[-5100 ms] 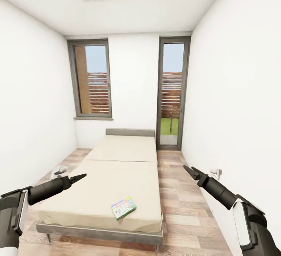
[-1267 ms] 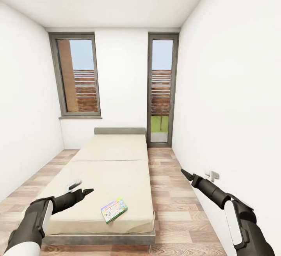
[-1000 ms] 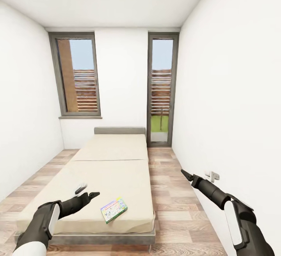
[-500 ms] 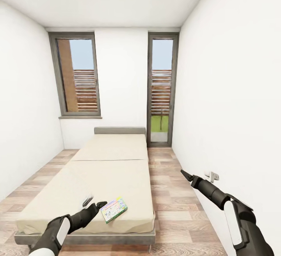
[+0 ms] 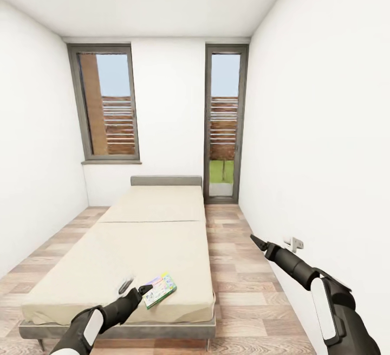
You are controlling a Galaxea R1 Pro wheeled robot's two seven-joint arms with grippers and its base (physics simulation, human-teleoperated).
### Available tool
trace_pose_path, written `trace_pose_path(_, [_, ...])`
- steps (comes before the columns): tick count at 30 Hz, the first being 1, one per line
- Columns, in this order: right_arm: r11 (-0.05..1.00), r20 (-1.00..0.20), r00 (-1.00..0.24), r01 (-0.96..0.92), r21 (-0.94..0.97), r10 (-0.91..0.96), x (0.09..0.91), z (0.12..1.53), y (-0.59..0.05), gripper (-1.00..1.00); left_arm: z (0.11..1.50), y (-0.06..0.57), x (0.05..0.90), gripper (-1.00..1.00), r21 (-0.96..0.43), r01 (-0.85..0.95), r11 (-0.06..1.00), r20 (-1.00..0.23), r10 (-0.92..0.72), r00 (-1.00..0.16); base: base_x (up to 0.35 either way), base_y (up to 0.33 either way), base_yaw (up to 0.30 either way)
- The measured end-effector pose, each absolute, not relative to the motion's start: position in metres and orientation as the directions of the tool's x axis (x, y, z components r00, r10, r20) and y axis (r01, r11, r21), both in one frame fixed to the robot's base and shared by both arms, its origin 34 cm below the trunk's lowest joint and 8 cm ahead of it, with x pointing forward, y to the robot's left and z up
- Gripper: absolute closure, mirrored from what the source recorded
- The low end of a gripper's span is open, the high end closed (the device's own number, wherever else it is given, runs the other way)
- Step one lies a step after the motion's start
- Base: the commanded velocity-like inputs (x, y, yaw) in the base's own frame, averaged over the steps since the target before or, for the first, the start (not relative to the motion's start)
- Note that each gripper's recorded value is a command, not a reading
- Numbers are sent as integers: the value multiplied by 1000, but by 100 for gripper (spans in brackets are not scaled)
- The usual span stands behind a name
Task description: Put all the toys in the child's room - the three board games (two on the bed and one on the table), the two jigsaw puzzles on the table, and the tennis ball on the table - inside the toy box on the table in the child's room.
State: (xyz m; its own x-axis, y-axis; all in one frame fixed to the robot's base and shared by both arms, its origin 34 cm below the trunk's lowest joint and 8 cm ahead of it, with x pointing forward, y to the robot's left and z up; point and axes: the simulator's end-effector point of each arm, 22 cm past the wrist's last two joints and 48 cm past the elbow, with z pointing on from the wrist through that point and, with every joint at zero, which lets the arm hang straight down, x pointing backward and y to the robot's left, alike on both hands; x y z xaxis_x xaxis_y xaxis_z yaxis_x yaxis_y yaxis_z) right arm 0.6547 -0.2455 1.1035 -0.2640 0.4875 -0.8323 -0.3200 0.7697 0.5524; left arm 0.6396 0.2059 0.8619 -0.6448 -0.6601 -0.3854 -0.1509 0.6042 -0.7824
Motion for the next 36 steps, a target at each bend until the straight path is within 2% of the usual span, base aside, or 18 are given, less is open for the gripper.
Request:
trace_pose_path(11, [734, -816, -314, -362, 575, 485, 643, 1120, -228, -100, 833, 239, 639, -100, -756, -265, 599, -360, -718, -597, 0, 0, 0])
trace_pose_path(18, [650, -773, -328, -419, 634, 543, 633, 1141, -213, -100, 827, 246, 644, -100, -748, -263, 610, -388, -722, -572, 0, 0, 0])
trace_pose_path(36, [615, -759, -318, -448, 649, 569, 630, 1133, -213, -100, 805, 250, 650, -100, -744, -260, 615, -403, -724, -559, 0, 0, 0])
